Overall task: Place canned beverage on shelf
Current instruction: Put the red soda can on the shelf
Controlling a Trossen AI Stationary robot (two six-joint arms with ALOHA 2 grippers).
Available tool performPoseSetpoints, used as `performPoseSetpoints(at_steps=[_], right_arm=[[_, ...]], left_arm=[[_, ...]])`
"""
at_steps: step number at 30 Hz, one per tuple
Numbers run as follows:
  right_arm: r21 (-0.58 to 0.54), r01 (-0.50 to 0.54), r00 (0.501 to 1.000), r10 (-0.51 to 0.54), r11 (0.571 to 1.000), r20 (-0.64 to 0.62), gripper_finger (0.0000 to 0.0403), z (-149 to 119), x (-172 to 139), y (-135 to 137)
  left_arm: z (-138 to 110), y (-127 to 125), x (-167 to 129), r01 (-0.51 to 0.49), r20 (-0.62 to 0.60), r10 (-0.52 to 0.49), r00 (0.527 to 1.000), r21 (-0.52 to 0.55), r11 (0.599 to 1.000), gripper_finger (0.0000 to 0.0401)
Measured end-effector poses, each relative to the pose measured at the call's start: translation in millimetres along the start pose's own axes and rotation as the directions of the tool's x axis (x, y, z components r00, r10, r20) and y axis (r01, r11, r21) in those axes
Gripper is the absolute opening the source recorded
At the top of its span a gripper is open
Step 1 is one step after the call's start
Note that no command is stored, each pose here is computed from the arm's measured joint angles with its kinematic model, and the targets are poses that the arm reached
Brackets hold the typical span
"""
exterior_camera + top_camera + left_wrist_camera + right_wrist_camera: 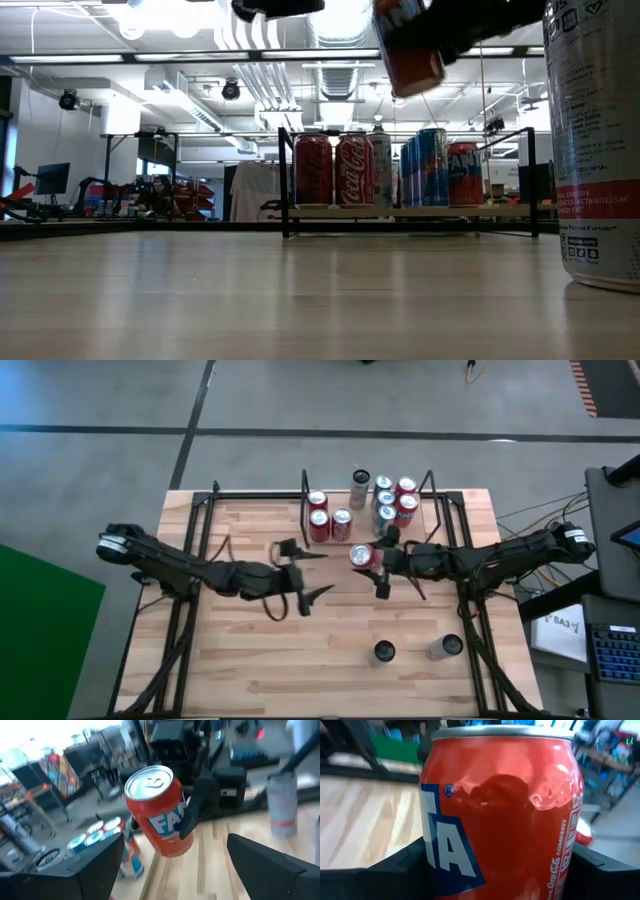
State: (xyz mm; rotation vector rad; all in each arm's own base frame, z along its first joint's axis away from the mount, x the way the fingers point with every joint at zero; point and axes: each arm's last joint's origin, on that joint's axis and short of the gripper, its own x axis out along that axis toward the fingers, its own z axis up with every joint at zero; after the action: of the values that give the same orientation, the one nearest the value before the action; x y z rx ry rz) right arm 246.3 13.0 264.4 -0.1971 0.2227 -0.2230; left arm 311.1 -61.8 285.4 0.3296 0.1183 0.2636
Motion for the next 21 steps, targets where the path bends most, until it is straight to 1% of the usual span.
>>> performPoseSetpoints(at_steps=[2, 4, 6, 9, 11, 14, 16, 19, 21], right_arm=[[0.003, -0.015, 0.998, 0.015, 1.000, 0.060, 0.0280, 5.4, 0.6, 0.1], [0.000, -0.017, 0.995, 0.017, 1.000, 0.099, 0.0280, 7.7, 1.7, 0.4], [0.003, -0.028, 0.985, 0.027, 1.000, 0.168, 0.0280, 14.1, 1.7, 0.1], [0.016, -0.034, 0.967, 0.029, 0.999, 0.253, 0.0280, 21.9, 1.2, -0.7], [0.009, -0.030, 0.958, 0.027, 0.999, 0.286, 0.0280, 24.8, 0.7, -1.1], [0.008, -0.041, 0.948, 0.037, 0.999, 0.317, 0.0280, 25.6, 3.7, 0.3], [0.001, -0.042, 0.949, 0.039, 0.999, 0.314, 0.0280, 22.9, 6.9, 1.9], [-0.008, -0.037, 0.938, 0.037, 0.999, 0.345, 0.0280, 21.7, 13.1, 4.5], [-0.014, -0.060, 0.924, 0.061, 0.998, 0.378, 0.0280, 20.7, 18.2, 7.3]], left_arm=[[-6.7, 1.5, -7.4, 0.006, 0.079, -0.004, 0.997, -0.028, 1.000, 0.0338], [-13.9, 2.6, -14.5, 0.021, 0.136, -0.015, 0.991, -0.044, 0.999, 0.0338], [-18.1, 3.4, -19.4, 0.030, 0.192, -0.017, 0.981, -0.063, 0.998, 0.0338], [-21.2, 4.8, -23.8, 0.021, 0.251, -0.003, 0.968, -0.069, 0.997, 0.0338], [-19.9, 5.5, -24.4, 0.006, 0.284, 0.013, 0.959, -0.066, 0.998, 0.0338], [-16.7, 7.1, -24.3, 0.015, 0.317, 0.003, 0.948, -0.055, 0.998, 0.0338], [-13.8, 7.0, -22.9, 0.028, 0.332, -0.012, 0.943, -0.043, 0.999, 0.0338], [-10.7, 7.6, -22.0, 0.019, 0.340, -0.009, 0.940, -0.026, 0.999, 0.0338], [-11.2, 7.4, -21.3, 0.015, 0.339, -0.009, 0.941, -0.016, 1.000, 0.0338]])
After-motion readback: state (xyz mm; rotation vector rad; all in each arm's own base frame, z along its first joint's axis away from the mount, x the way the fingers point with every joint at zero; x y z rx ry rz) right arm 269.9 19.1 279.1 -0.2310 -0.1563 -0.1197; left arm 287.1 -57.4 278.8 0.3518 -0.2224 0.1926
